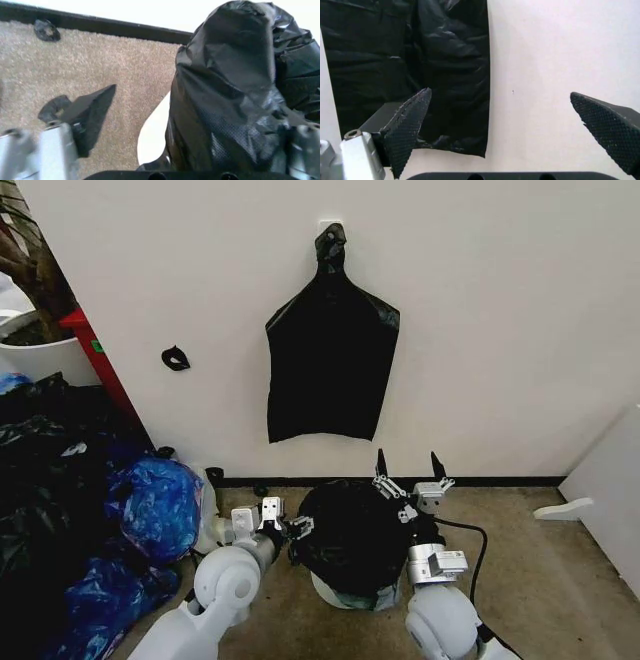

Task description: Place the garbage bag over the trash bin.

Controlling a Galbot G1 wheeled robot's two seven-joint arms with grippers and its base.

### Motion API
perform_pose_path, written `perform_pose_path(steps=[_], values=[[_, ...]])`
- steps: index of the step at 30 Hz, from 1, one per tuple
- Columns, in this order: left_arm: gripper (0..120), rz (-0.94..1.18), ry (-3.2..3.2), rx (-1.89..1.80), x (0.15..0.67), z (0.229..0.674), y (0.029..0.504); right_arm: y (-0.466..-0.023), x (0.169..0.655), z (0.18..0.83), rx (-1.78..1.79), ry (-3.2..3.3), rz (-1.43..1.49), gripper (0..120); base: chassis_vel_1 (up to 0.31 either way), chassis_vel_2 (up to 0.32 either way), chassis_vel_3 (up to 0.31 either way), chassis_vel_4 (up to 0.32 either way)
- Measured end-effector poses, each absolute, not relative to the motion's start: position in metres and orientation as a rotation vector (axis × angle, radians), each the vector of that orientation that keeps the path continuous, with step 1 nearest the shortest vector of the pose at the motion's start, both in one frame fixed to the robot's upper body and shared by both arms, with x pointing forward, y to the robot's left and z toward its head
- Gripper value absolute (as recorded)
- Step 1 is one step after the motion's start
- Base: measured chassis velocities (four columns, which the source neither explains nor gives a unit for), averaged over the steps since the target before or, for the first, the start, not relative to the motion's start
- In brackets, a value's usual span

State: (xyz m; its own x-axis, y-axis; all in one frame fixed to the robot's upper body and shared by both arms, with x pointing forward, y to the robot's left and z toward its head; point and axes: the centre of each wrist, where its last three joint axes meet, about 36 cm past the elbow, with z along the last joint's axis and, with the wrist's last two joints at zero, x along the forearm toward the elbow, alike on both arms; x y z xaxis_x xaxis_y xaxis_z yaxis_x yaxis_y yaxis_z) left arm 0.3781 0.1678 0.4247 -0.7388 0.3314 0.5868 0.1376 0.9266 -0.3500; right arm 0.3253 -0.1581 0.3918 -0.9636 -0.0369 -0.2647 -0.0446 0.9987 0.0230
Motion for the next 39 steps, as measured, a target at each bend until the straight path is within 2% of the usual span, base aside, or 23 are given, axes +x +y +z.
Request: perform_pose_path(steps=[1, 6, 12, 19, 28, 33, 39], values=[[97, 0.387, -2.388, -0.331, 0.379, 0.424, 0.168, -0.159, 0.325, 0.392, -0.058, 2.875, 0.039, 100, 0.000, 0.000, 0.000, 0.000], [100, 0.425, -2.339, -0.314, 0.382, 0.418, 0.173, -0.162, 0.326, 0.393, -0.055, 2.874, 0.025, 100, 0.000, 0.000, 0.000, 0.000], [100, 0.552, -2.298, -0.434, 0.379, 0.383, 0.182, -0.162, 0.322, 0.391, -0.076, 2.886, 0.022, 100, 0.000, 0.000, 0.000, 0.000], [100, 0.563, -2.386, -0.574, 0.397, 0.352, 0.211, -0.162, 0.318, 0.386, -0.098, 2.909, 0.004, 100, 0.000, 0.000, 0.000, 0.000], [100, 0.635, -2.392, -0.604, 0.400, 0.361, 0.207, -0.138, 0.280, 0.350, -0.274, 3.014, -0.023, 100, 0.000, 0.000, 0.000, 0.000], [100, 0.610, -2.395, -0.598, 0.395, 0.359, 0.201, -0.113, 0.253, 0.325, -0.307, 3.200, -0.294, 100, 0.000, 0.000, 0.000, 0.000], [100, 0.611, -2.406, -0.610, 0.393, 0.365, 0.196, -0.100, 0.243, 0.322, -0.341, 3.302, -0.312, 100, 0.000, 0.000, 0.000, 0.000]])
